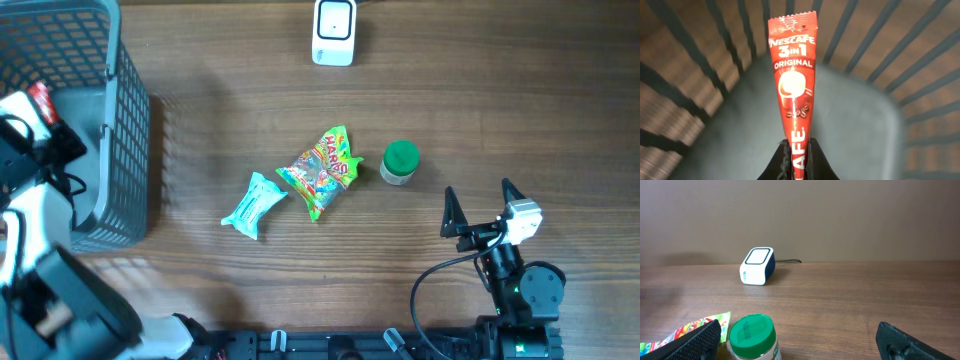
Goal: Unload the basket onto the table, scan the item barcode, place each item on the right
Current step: 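Place the Nescafe sachet between the candy bag and the jar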
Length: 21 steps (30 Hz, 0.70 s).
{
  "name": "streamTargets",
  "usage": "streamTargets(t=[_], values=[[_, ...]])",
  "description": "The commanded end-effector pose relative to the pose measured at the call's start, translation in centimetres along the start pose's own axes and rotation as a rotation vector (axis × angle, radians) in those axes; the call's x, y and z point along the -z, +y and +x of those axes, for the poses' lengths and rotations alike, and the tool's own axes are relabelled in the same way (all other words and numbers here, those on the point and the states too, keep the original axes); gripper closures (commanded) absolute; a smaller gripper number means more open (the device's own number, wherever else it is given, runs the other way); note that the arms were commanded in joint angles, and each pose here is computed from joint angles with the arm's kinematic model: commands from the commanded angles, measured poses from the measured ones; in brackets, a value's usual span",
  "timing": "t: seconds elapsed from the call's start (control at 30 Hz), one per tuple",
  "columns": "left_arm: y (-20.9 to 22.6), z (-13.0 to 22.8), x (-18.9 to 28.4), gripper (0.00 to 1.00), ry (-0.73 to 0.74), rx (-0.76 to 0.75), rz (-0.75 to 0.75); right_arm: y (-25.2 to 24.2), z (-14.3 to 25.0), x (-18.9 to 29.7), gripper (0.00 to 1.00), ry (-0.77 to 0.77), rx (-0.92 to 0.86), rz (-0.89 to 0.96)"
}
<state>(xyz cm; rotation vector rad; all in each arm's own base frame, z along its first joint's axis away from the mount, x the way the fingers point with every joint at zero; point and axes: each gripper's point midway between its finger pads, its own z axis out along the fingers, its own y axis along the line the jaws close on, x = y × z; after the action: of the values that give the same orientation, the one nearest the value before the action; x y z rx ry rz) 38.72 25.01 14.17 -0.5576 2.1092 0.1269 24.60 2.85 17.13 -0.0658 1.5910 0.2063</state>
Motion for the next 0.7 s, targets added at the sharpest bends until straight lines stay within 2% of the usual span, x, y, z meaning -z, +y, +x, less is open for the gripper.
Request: streamTargets(t=[0.0,0.1,0.2,0.4,0.53,0.67], values=[[-1.7,-5.5,4.3,0.96,-0.157,-0.019,0.029,0.0,0.0,0.0,0.0,-0.001,0.009,0.005],[-2.7,-7.5,6.7,0.96,-0.225,-0.042,0.037,0.0,0.0,0.0,0.0,-0.002,0.009,0.005],[-5.7,-9.6,9.7,0.96,-0.304,-0.086,0.114,0.0,0.0,0.0,0.0,-0.001,0.009,0.005],[-16.9,-11.6,17.0,0.96,-0.455,-0.224,0.371,0.0,0.0,0.0,0.0,-0.001,0.009,0.005],[-27.1,-8.8,21.5,0.96,-0.451,-0.325,0.643,0.0,0.0,0.0,0.0,-0.001,0.009,0.005],[-35.6,-2.9,23.6,0.96,-0.338,-0.417,0.861,0.0,0.0,0.0,0.0,-0.001,0.009,0.005]])
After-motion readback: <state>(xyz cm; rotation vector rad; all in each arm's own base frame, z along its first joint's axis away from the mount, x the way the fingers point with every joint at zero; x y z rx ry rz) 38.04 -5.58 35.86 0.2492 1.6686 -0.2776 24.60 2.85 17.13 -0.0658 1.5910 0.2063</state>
